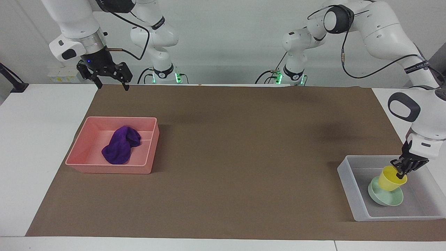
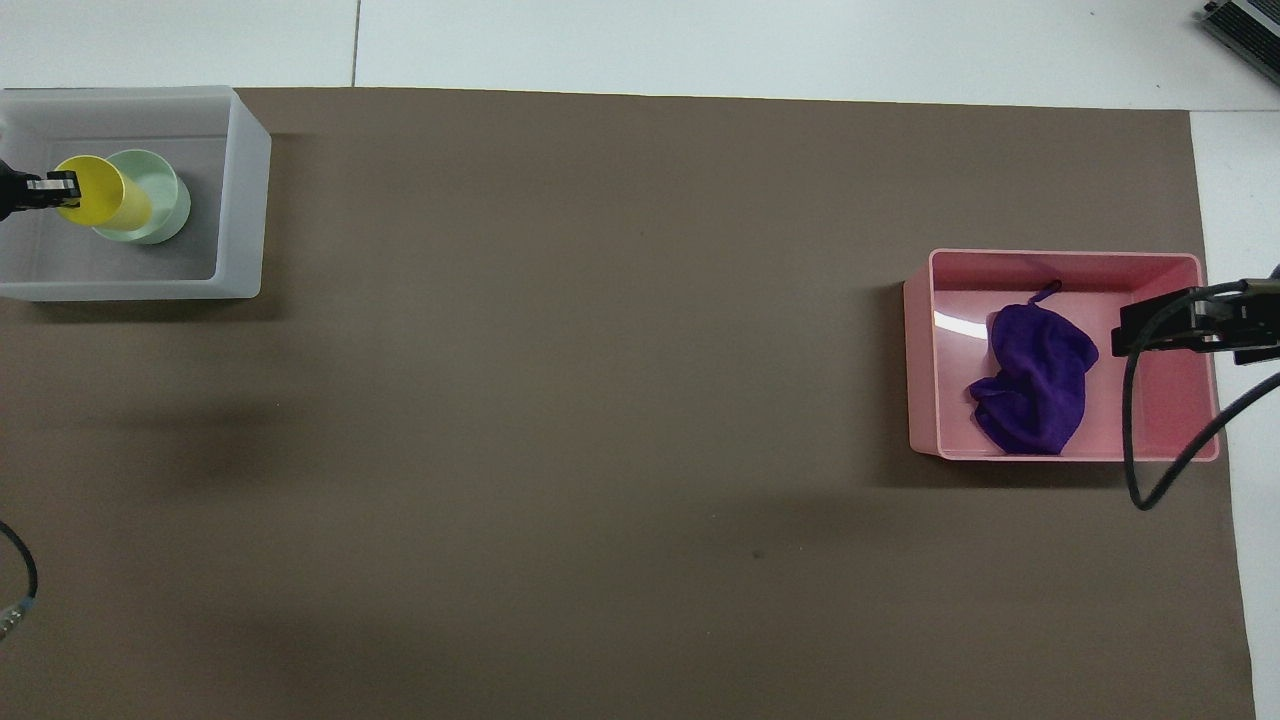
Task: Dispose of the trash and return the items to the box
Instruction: 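Carry the yellow cup into the clear box and lower it into the bowl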
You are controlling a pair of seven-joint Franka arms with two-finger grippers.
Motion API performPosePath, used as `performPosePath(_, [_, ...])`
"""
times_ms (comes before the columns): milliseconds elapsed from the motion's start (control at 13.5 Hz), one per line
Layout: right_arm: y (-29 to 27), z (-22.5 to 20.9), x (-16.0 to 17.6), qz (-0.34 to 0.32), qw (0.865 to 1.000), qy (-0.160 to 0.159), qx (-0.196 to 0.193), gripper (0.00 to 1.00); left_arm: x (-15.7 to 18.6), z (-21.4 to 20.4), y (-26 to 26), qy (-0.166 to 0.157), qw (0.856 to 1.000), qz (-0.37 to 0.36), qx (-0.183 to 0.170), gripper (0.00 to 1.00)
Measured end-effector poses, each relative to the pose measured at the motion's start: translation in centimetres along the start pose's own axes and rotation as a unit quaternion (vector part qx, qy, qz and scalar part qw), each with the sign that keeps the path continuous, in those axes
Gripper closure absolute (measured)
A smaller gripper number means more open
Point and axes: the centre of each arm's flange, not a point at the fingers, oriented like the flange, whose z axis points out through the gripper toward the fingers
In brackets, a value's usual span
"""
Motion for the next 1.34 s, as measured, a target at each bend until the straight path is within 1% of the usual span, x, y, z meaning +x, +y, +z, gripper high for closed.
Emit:
performPosePath(223, [0.0,0.0,0.0,0.000,1.000,0.000,0.000,0.00,-0.6,1.0,0.0,-0.011,1.000,0.000,-0.001,0.96])
performPosePath(371, [0.0,0.0,0.0,0.000,1.000,0.000,0.000,0.00,-0.7,1.2,-0.1,-0.012,1.000,-0.001,-0.001,0.96])
performPosePath(445, [0.0,0.0,0.0,0.000,1.000,0.000,0.000,0.00,-0.7,1.1,-0.2,-0.012,1.000,-0.002,-0.001,0.91])
performPosePath(594, [0.0,0.0,0.0,0.000,1.000,0.000,0.000,0.00,-0.6,1.0,-0.2,-0.010,1.000,-0.002,0.000,0.67])
performPosePath(668, [0.0,0.0,0.0,0.000,1.000,0.000,0.000,0.00,-0.6,1.0,-0.2,-0.010,1.000,-0.002,0.000,0.62])
performPosePath(742, [0.0,0.0,0.0,0.000,1.000,0.000,0.000,0.00,-0.5,0.9,-0.2,-0.009,1.000,-0.002,0.000,0.62])
performPosePath(817, [0.0,0.1,0.0,0.000,1.000,-0.001,0.000,0.00,-0.4,0.7,-0.2,-0.007,1.000,-0.002,0.000,0.57])
performPosePath(891, [0.0,0.1,0.0,0.000,1.000,-0.001,0.000,0.00,-0.1,0.4,-0.2,-0.003,1.000,-0.001,0.000,0.57])
performPosePath(1039, [0.0,0.3,-0.2,0.000,1.000,-0.003,0.000,0.00,0.6,-0.8,0.6,0.009,1.000,0.004,-0.002,0.39])
performPosePath(1114, [0.0,0.4,-0.3,0.000,1.000,-0.005,0.000,0.00,1.0,-1.8,1.4,0.016,1.000,0.010,-0.004,0.23])
performPosePath(1188, [0.0,0.4,-0.5,0.000,1.000,-0.006,0.000,0.00,1.3,-2.9,2.5,0.021,1.000,0.017,-0.006,0.13])
performPosePath(1262, [0.0,0.4,-0.6,0.000,1.000,-0.004,0.000,0.00,1.4,-4.3,3.8,0.019,0.999,0.026,-0.010,0.01])
performPosePath(1336, [0.0,0.4,-0.5,0.000,1.000,0.000,0.000,0.00,1.4,-5.9,5.2,0.014,0.999,0.035,-0.013,0.01])
